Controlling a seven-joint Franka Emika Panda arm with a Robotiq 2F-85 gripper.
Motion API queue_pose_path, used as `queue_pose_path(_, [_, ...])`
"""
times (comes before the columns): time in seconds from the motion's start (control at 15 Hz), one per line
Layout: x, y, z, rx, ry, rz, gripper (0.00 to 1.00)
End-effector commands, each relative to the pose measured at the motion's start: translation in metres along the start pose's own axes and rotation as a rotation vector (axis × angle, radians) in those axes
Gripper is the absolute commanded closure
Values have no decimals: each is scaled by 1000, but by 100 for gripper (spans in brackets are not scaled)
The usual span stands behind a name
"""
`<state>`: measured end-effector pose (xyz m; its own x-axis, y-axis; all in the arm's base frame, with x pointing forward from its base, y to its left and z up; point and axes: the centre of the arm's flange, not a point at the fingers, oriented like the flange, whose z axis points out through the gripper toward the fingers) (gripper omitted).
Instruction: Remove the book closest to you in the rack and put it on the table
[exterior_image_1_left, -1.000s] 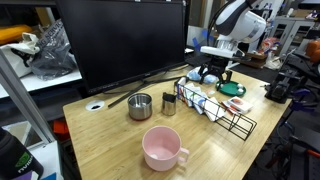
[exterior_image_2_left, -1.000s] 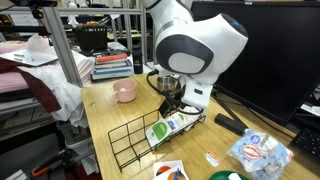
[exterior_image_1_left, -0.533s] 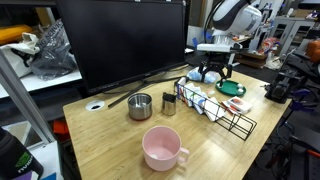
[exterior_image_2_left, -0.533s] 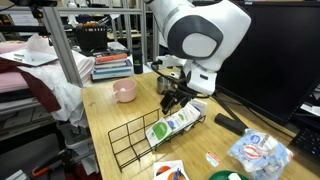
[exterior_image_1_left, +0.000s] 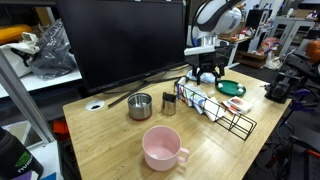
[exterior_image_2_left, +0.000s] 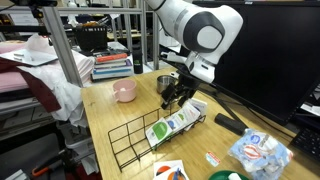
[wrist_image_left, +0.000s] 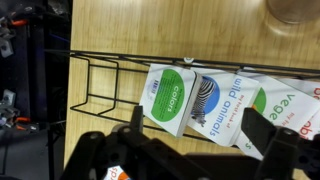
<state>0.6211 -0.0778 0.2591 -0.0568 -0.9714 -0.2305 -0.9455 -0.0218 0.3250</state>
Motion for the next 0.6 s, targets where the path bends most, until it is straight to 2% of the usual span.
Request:
queue_pose_path(0.0, [-1, -2, 1, -7, 1, 3, 0])
queue_pose_path(0.53, [-1, -4, 5, -11, 13, 16, 0])
